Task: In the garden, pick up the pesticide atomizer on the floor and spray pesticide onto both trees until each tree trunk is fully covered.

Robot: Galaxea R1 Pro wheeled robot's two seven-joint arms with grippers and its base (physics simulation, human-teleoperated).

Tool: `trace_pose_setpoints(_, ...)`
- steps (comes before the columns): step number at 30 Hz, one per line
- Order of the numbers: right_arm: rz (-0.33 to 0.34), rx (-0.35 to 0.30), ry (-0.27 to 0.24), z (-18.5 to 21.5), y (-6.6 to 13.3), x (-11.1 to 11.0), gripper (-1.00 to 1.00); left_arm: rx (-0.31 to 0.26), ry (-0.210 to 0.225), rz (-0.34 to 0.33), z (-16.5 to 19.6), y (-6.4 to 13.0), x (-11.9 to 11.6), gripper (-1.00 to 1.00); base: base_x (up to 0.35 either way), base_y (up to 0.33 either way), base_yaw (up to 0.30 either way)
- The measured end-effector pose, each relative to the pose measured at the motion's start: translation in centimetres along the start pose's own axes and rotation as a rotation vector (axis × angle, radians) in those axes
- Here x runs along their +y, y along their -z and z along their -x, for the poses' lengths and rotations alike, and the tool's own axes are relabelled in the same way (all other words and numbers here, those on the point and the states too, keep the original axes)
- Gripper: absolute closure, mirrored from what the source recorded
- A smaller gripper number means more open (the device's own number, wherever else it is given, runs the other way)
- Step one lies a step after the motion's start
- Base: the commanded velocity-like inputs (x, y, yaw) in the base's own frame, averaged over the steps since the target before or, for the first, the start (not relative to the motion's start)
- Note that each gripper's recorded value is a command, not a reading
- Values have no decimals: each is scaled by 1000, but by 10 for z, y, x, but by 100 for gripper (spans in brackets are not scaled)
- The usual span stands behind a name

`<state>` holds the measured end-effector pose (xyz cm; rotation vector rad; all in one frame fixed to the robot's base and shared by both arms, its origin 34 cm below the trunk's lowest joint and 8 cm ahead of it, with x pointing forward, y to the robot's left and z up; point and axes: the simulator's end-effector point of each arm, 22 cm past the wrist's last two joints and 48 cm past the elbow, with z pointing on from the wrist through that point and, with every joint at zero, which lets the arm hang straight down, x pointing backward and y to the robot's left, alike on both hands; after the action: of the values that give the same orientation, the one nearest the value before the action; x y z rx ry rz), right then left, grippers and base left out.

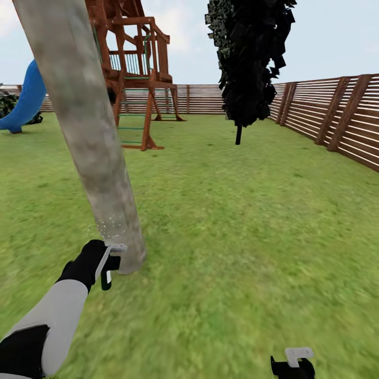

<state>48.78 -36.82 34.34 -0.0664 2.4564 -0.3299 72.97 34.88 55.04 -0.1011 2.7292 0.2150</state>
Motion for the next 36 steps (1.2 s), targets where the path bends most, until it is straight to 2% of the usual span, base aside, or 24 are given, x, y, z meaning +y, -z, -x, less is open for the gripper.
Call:
trace_pose_setpoints(4, 1, 0, 0, 0, 0, 0, -100, 7, 3, -2, -4, -3, 0, 100, 257, -179, 194)
trace_pose_setpoints(18, -4, 0, -3, 0, 0, -2, -100, 24, -5, 18, -19, -9, 6, 100, 253, -180, 46)
trace_pose_setpoints(22, -2, 0, -3, 0, 0, -1, -100, 61, -8, 38, -49, -21, 17, 100, 81, -113, 265)
trace_pose_setpoints(25, -2, 0, -3, 0, 0, -1, -100, 70, -8, 35, -56, -23, 16, 100, 5, -8, 276)
trace_pose_setpoints(27, -2, 0, -3, 0, 0, -1, -100, 58, -7, 24, -55, -24, 10, 100, 4, -1, 277)
trace_pose_setpoints(30, -2, 0, -3, 0, 0, -1, -100, -17, -14, 20, -40, -26, 6, 100, 134, -67, 277)
trace_pose_setpoints(32, -2, 0, -2, 0, 0, -1, -100, -5, -20, 18, -52, -32, 3, 100, 227, -156, 182)
trace_pose_setpoints(36, -4, -1, -4, 1, 0, -2, -100, -5, -25, 25, -54, -33, 5, 100, 235, -164, 39)
